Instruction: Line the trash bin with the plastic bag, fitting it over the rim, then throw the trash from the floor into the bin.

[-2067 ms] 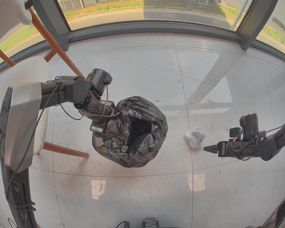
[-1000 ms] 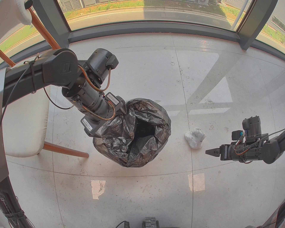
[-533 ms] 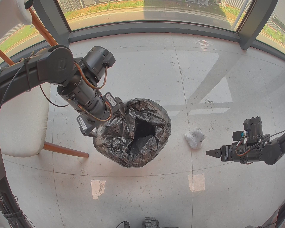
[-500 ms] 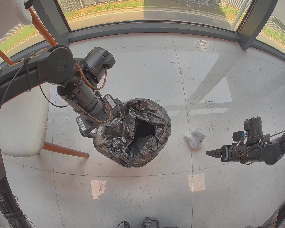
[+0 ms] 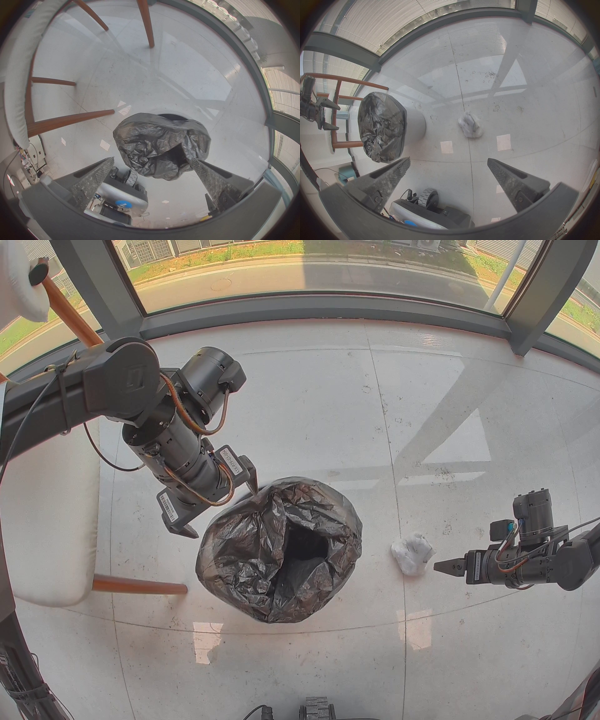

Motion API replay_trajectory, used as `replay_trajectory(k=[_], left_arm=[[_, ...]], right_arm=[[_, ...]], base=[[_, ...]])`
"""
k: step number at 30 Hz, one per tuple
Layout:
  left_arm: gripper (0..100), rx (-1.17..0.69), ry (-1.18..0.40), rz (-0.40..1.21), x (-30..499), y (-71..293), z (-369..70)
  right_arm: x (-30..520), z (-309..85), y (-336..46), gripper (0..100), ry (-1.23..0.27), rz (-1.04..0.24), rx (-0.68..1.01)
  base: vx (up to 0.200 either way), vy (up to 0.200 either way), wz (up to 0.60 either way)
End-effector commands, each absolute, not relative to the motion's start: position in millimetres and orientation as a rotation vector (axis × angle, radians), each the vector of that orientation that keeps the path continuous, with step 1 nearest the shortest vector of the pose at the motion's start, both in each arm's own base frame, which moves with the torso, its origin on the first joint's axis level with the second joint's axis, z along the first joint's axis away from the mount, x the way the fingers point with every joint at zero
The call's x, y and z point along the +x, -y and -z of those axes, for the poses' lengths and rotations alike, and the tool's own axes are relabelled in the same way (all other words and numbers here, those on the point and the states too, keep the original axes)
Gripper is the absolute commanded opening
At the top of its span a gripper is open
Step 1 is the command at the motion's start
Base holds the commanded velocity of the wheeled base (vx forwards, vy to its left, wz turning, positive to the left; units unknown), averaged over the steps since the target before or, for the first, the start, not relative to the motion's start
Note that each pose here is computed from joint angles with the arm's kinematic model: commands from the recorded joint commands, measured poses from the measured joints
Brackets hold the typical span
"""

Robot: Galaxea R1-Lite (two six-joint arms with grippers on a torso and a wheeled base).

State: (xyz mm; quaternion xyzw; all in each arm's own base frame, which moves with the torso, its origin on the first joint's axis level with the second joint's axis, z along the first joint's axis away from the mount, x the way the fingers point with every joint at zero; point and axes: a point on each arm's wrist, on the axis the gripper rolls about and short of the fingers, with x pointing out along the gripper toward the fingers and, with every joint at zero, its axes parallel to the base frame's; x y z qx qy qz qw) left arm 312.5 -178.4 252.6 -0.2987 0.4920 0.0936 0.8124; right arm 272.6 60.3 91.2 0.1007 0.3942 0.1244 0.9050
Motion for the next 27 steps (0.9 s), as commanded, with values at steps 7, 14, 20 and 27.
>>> replay_trajectory(k=[7,14,20,27], left_arm=[[100,-0.542,-1.077,-0.144,294.4,199.2,-253.1],[100,-0.283,-0.812,0.225,272.0,185.5,-294.5],[100,0.032,-0.673,0.456,254.1,169.4,-243.2],[100,0.301,-0.601,0.595,261.5,144.9,-189.3]], right_arm=[[270.3,-89.4,-63.6,100,-0.824,-0.267,0.202],[268.4,-88.8,-61.9,100,-0.828,-0.262,0.203],[267.5,-87.8,-61.7,100,-0.833,-0.261,0.203],[264.6,-85.4,-63.2,100,-0.844,-0.268,0.200]], base=[[0.000,0.000,0.00],[0.000,0.000,0.00],[0.000,0.000,0.00],[0.000,0.000,0.00]])
